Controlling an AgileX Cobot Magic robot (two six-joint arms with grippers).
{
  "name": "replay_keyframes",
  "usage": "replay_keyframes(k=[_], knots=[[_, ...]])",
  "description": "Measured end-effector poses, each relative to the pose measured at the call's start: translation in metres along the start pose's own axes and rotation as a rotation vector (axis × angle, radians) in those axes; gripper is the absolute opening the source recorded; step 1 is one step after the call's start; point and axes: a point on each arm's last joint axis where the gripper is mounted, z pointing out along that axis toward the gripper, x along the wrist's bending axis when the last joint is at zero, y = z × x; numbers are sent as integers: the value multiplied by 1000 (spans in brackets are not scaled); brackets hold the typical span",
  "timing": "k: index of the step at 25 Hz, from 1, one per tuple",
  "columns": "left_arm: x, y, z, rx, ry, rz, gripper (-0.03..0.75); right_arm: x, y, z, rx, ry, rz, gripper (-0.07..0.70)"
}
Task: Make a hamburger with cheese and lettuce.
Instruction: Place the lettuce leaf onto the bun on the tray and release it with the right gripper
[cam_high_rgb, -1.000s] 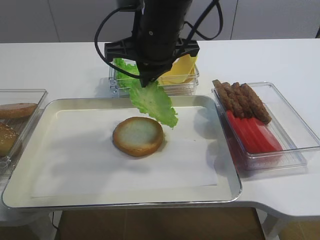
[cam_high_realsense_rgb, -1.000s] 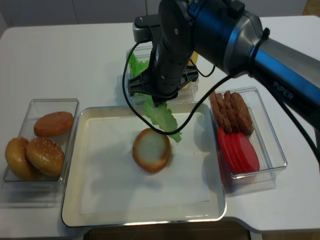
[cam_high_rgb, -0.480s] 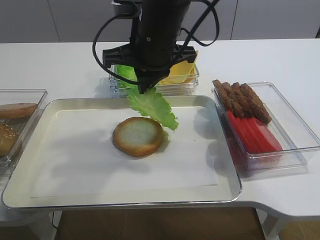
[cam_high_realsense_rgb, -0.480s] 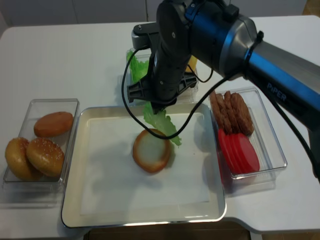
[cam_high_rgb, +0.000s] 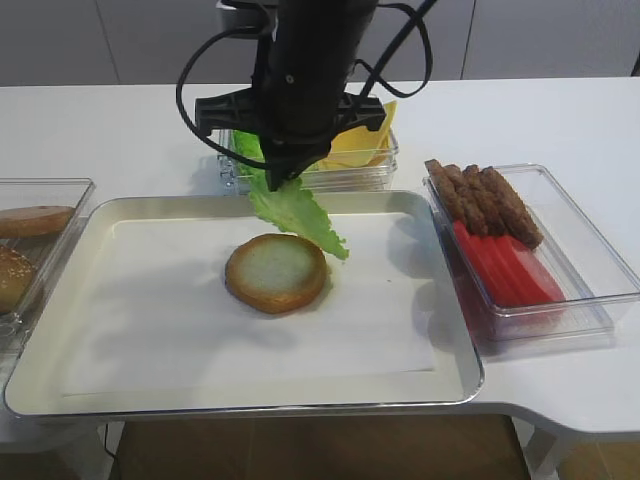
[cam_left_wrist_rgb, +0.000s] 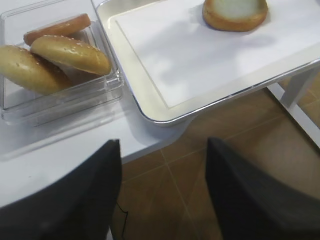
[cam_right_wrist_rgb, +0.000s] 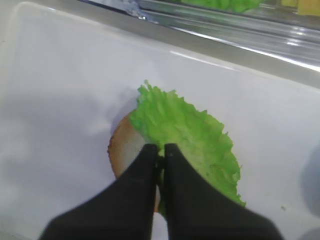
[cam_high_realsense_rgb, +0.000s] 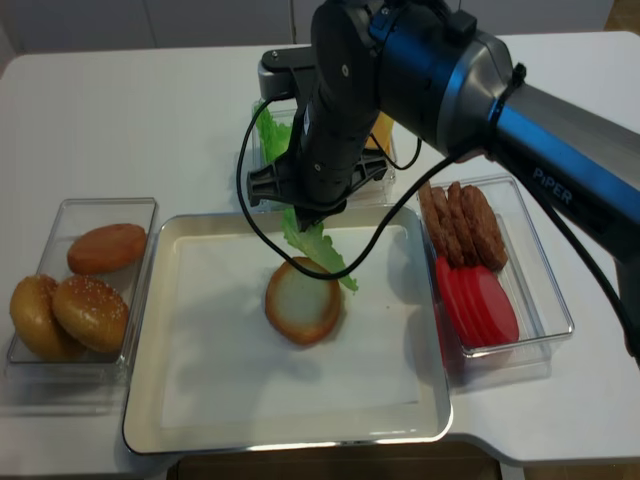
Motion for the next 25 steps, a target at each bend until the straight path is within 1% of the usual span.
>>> replay_keyframes(k=[25], knots=[[0,0,0,0,0,0,404,2,-1,0,8,22,10,51]])
